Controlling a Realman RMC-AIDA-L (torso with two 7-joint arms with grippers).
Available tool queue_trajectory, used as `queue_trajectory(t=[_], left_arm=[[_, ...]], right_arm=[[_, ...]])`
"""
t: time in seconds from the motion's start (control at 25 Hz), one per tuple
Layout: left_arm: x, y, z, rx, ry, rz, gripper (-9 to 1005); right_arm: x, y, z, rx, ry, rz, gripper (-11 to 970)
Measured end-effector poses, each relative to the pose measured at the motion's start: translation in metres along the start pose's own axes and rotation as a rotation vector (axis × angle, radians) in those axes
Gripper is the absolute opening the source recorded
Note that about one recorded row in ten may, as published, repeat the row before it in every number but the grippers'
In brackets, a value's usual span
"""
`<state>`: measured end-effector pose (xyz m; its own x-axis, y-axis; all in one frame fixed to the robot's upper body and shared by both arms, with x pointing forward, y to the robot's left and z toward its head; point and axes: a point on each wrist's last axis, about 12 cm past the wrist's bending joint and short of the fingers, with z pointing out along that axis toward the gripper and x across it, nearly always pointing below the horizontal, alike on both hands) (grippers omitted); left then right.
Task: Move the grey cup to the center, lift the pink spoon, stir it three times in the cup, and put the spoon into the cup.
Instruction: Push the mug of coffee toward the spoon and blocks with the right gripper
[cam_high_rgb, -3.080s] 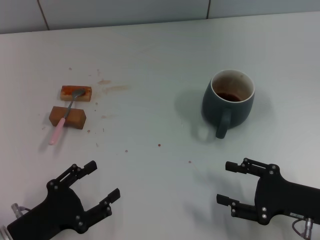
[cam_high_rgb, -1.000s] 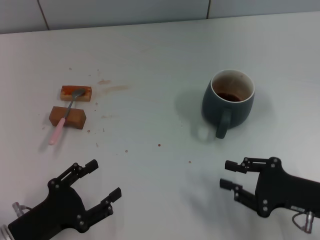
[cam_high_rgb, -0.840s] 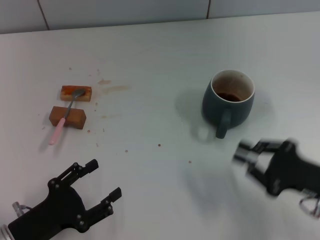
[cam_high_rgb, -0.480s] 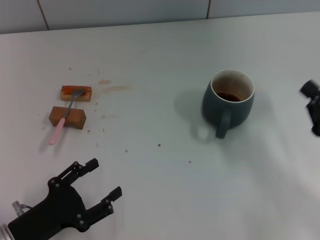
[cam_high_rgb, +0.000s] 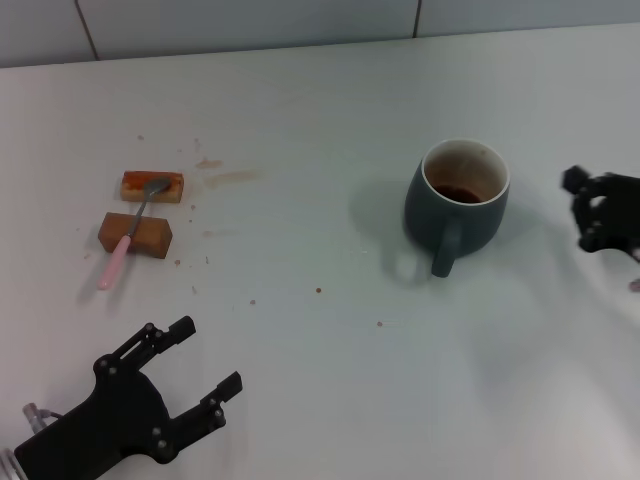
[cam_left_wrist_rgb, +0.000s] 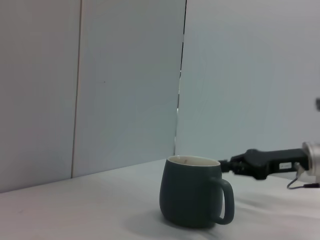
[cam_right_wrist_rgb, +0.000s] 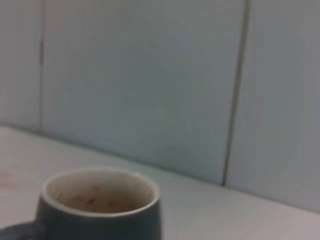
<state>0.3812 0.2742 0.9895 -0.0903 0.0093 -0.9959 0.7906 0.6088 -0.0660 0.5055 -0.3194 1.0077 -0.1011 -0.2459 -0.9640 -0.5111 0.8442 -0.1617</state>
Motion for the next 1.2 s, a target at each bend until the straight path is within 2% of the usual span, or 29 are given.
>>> queue_trajectory(t=[0.04,0.2,0.56,0.76,0.8,1.2], left_arm=[[0.000,0.000,0.000,-0.002,-0.001,-0.001,801],[0.000,0.000,-0.001,-0.005,-0.003,-0.002,801],[0.000,0.000,-0.001,-0.009,-0.005,-0.003,800],[-0.001,0.000,-0.001,-0.007,-0.009,-0.002,799],[-0.001,0.000,-0.001,-0.006,-0.010,-0.002,799],[-0.001,-0.001,-0.002,-0.008,-0.013,-0.002,798]], right_arm=[[0.000,0.000,0.000,0.000,0.000,0.000,36],[-0.004,0.011,0.024,-0.087,0.046,-0.034,35],[-0.011,0.024,0.046,-0.145,0.057,-0.043,36],[-0.019,0.037,0.063,-0.193,0.051,-0.032,37],[-0.023,0.044,0.070,-0.221,0.049,-0.034,37],[-0.042,0.066,0.098,-0.309,0.024,-0.032,37]])
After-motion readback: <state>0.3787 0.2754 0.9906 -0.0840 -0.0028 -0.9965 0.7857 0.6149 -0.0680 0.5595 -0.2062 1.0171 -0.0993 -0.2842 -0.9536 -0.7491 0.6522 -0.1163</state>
